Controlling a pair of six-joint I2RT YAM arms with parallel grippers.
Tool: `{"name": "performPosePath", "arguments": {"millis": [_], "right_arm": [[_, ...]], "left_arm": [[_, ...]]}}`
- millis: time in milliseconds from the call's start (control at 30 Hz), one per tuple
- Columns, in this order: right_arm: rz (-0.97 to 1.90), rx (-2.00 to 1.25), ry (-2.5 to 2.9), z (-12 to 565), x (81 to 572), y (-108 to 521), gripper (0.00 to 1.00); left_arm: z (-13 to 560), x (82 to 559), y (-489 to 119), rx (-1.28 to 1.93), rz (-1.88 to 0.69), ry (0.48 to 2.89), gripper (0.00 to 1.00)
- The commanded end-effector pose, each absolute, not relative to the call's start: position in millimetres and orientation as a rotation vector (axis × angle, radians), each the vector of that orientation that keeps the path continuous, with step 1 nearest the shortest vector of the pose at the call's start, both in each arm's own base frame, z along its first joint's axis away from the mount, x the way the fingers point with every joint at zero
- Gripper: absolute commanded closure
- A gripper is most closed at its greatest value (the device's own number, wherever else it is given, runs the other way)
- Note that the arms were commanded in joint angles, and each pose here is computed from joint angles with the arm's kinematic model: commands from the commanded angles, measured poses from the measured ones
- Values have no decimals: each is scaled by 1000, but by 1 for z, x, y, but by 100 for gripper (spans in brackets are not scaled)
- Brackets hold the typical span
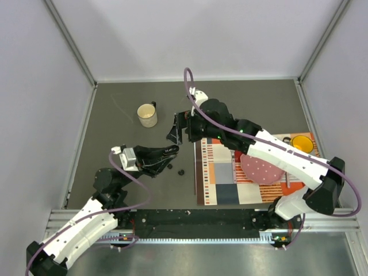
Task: Insert the wireless bluetooth earbuds into the charging case
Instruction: Place the charging case at the center of the board.
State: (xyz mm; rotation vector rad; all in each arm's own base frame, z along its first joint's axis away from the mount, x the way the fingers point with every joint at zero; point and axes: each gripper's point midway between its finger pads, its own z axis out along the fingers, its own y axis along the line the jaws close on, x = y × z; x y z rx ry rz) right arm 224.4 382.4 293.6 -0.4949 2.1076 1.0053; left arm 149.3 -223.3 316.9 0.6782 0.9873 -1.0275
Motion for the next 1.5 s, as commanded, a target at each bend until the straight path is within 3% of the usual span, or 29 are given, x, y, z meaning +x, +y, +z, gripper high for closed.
{"name": "performPosePath", "arguments": {"millis": [0, 333, 967, 1467], "right_arm": [[808, -309, 2084, 294, 245, 345, 2], [699, 87, 2040, 295, 272, 257, 1], [769, -34, 2082, 274, 234, 242, 1], [748, -82, 2137, 253, 226, 238, 1]], "left_arm": [[327, 166, -213, 514, -1033, 1060, 100], [295, 203, -224, 322, -1089, 1436, 100], [237, 283, -232, 6, -1350, 1817, 100], [126, 355, -263, -171, -1370, 2167, 100]]}}
